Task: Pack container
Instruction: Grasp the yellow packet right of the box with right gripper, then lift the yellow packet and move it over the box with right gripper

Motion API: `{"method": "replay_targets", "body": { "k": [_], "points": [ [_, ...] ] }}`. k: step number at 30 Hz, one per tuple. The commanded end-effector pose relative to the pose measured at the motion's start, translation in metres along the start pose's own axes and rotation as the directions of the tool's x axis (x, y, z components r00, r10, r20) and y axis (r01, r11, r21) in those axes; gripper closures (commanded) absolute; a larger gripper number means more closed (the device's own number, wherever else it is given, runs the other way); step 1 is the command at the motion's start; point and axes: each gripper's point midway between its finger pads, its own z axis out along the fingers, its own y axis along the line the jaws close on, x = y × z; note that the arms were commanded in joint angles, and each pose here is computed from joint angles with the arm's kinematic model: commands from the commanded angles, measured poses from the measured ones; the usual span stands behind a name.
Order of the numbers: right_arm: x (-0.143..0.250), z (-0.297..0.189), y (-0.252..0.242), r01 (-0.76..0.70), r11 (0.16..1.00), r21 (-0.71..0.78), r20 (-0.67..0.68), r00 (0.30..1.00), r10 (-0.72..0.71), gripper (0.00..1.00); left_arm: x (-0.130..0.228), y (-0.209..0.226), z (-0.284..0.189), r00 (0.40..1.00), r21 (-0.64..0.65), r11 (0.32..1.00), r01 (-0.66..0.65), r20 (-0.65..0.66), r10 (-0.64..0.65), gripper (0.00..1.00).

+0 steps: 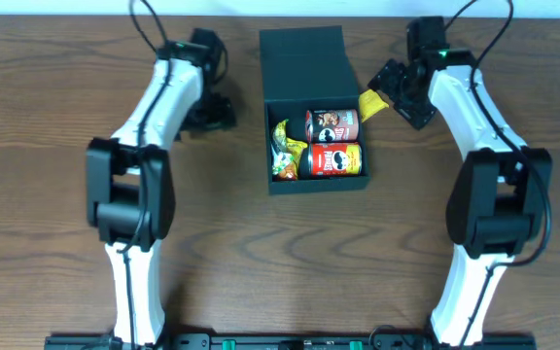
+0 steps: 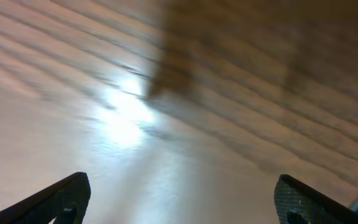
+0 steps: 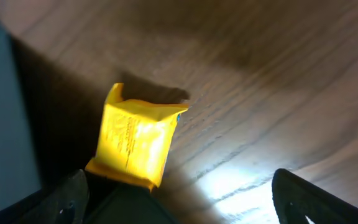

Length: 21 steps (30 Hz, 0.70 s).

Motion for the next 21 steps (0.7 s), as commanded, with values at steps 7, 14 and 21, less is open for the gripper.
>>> {"method": "replay_targets", "body": {
  "k": [7, 14, 21],
  "points": [
    [0.01, 0.007, 0.03, -0.226, 0.97, -0.086, -0.042, 0.974, 0.223, 0.06, -0.021, 0.011, -0.064, 0.985, 0.012, 1.0, -0.014, 0.172, 0.012, 0.04],
    [0.014, 0.013, 0.039, -0.284, 0.954, -0.093, -0.03, 0.959, 0.282, 0.07, -0.021, 0.011, -0.064, 0.985, 0.006, 1.0, -0.024, 0.172, 0.023, 0.04],
    [0.023, 0.037, 0.03, -0.308, 0.95, -0.046, -0.062, 0.95, 0.305, 0.08, -0.021, 0.011, -0.064, 0.984, 0.004, 0.999, -0.035, 0.173, 0.034, 0.05]
  ]
}}
